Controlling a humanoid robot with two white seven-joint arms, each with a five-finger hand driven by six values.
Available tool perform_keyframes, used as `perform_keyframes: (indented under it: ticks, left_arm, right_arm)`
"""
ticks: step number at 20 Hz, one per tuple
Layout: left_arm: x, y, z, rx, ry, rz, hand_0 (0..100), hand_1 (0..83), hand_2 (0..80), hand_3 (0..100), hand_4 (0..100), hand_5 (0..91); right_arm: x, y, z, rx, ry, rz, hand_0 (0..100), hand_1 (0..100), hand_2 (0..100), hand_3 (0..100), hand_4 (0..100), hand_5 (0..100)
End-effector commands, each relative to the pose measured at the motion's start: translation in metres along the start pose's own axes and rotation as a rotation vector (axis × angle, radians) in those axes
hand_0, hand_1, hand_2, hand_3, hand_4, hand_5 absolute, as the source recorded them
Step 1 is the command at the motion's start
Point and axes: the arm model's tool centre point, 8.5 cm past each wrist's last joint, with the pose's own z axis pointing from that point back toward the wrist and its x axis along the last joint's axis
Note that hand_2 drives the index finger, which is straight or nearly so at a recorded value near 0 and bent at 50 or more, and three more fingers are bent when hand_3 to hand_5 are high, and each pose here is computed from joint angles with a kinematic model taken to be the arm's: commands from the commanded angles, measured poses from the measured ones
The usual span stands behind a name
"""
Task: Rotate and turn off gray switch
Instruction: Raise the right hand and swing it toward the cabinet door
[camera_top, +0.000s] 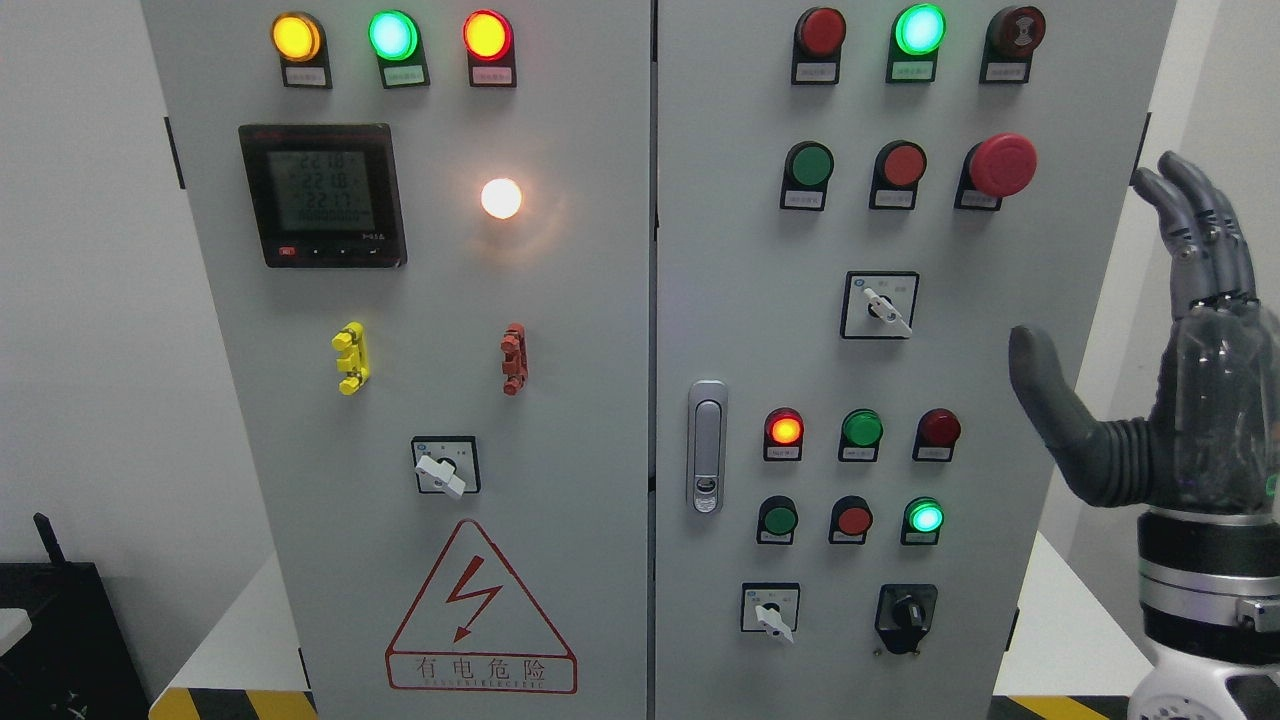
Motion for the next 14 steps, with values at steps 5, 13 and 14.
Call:
perform_keyframes:
  ticks: [5,13,14]
  left_arm:
    - [0.015,-0.001,-0.001,0.000,-0.034,0.029,12,38.9,0.0,0,0,0.0]
    - [0.015,0.000,-0.001,0.001,-0.034,0.029,12,38.9,0.0,0,0,0.0]
    - [0.015,0.000,-0.001,0.001,-0.034,0.027,12,38.9,0.0,0,0,0.0]
  right_arm:
    - [0.005,0.016,0.001,0.002,0.047,-0.069,24,59,17,57,65,80]
    - [0.008,0.026,0.002,0.015,0.152,-0.111,6,57,38,78,86,100]
    - [0.009,0.028,0.002,0.013,0.159,-0.120,5,57,39,79,86,100]
